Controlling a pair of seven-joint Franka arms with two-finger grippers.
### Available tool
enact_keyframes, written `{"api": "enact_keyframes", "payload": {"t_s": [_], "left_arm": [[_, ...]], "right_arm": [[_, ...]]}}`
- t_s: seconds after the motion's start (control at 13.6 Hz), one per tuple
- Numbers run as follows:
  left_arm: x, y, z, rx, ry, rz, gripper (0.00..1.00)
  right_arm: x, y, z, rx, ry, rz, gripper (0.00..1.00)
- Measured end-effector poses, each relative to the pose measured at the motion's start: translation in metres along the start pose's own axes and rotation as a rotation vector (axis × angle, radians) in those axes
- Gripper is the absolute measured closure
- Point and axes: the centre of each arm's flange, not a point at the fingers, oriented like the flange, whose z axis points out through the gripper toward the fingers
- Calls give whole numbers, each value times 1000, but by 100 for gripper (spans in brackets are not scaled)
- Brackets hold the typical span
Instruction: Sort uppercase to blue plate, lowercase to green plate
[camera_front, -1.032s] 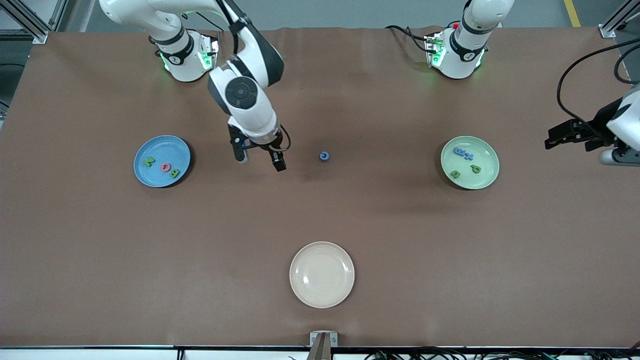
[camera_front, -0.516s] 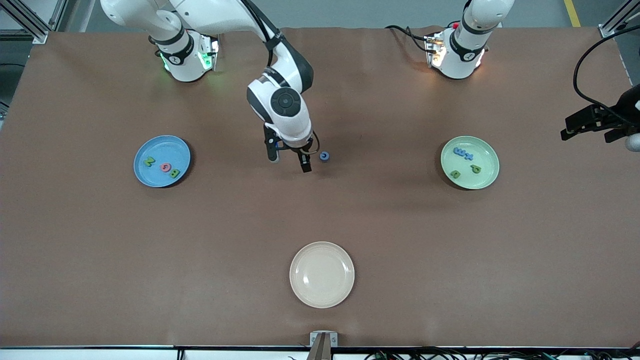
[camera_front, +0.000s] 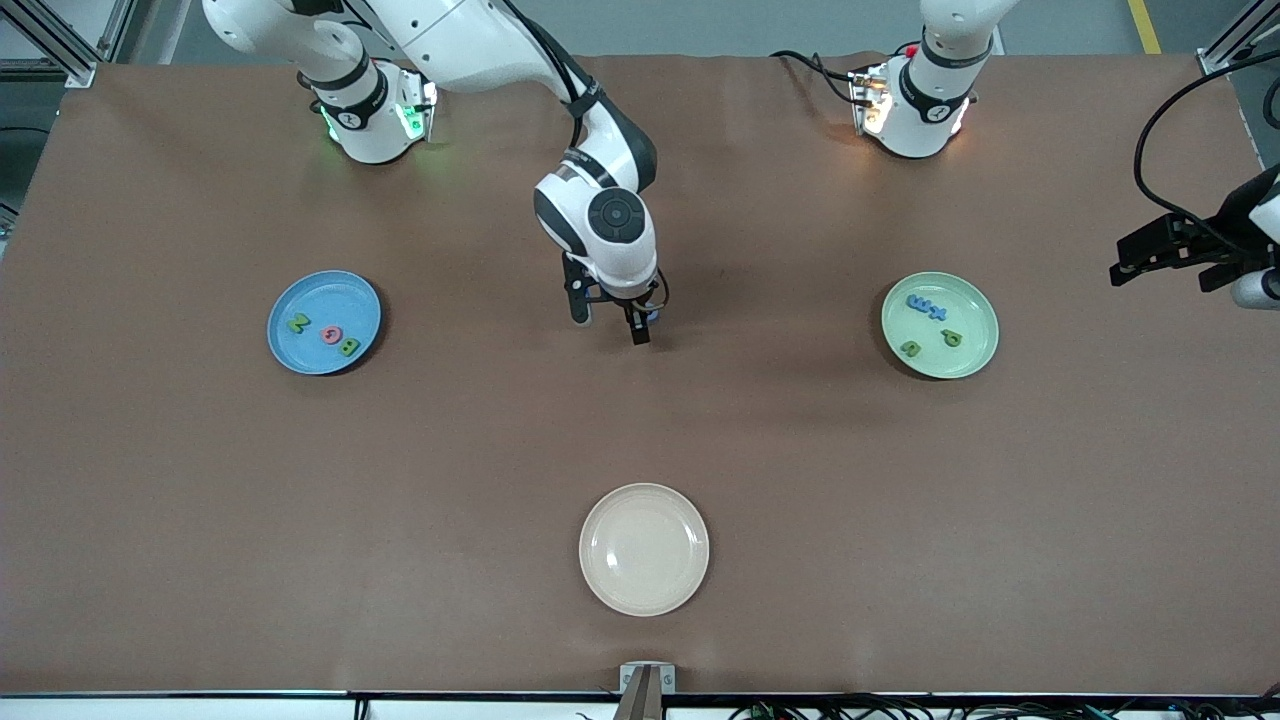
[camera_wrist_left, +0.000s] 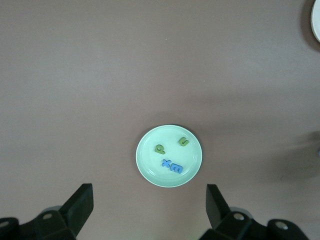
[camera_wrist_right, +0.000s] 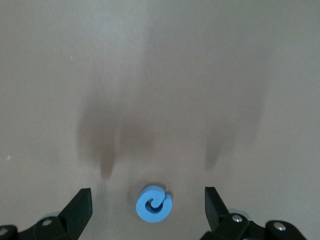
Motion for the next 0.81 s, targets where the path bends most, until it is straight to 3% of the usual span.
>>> {"api": "enact_keyframes", "payload": {"t_s": [0.81], "left_arm": [[-4, 12, -11, 24, 19, 7, 0]], "right_arm": [[-15, 10, 14, 9, 0, -16, 3]]}}
